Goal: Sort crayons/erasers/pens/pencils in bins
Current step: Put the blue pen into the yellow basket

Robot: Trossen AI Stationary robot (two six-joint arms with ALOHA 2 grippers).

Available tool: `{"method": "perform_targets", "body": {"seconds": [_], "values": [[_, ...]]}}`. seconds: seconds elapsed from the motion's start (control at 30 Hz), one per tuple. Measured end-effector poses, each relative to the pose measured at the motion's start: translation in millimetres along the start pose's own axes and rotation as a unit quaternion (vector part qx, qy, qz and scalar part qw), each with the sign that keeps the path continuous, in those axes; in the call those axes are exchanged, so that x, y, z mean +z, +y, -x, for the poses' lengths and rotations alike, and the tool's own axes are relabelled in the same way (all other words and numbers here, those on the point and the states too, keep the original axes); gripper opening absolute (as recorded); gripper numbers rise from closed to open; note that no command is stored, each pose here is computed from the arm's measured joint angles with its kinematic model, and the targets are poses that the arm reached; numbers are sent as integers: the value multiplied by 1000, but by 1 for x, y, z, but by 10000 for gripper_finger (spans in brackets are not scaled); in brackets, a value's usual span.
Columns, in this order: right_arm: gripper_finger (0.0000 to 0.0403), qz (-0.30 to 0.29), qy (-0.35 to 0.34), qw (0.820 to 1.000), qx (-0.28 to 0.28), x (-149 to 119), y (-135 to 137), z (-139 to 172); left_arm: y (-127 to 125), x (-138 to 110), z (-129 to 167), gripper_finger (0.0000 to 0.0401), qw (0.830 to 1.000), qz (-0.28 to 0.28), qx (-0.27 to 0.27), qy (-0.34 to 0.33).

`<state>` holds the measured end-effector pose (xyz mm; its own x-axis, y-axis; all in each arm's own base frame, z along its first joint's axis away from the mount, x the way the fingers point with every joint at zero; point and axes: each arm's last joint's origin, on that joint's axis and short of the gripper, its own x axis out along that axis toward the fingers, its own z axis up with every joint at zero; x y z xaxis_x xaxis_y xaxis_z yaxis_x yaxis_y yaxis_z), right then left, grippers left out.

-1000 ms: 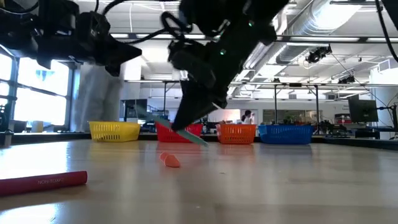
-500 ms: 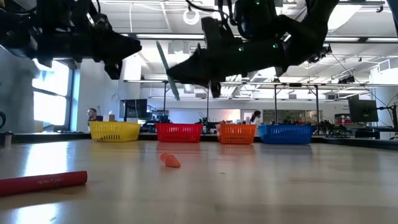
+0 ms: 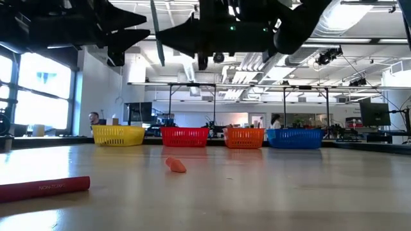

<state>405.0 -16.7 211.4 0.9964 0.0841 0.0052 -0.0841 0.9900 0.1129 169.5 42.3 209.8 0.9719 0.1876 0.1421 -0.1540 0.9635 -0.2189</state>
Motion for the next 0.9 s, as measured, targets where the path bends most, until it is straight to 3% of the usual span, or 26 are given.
{"method": "perform_targets", "body": {"seconds": [0.27, 0.63, 0.77, 0.9], "values": [[1, 14, 2, 1000, 24, 8, -12, -3, -8, 5, -3, 157, 999, -6, -11, -33], [1, 28, 2, 999, 37, 9, -18, -1, -14, 13, -34, 151, 998, -54, -1, -22], [2, 34, 2, 999, 37, 9, -18, -1, -15, 16, -38, 111, 998, -64, -8, -26], [20, 35, -2, 999, 38, 10, -18, -1, -17, 20, -39, 43, 997, -64, -20, -35]]}}
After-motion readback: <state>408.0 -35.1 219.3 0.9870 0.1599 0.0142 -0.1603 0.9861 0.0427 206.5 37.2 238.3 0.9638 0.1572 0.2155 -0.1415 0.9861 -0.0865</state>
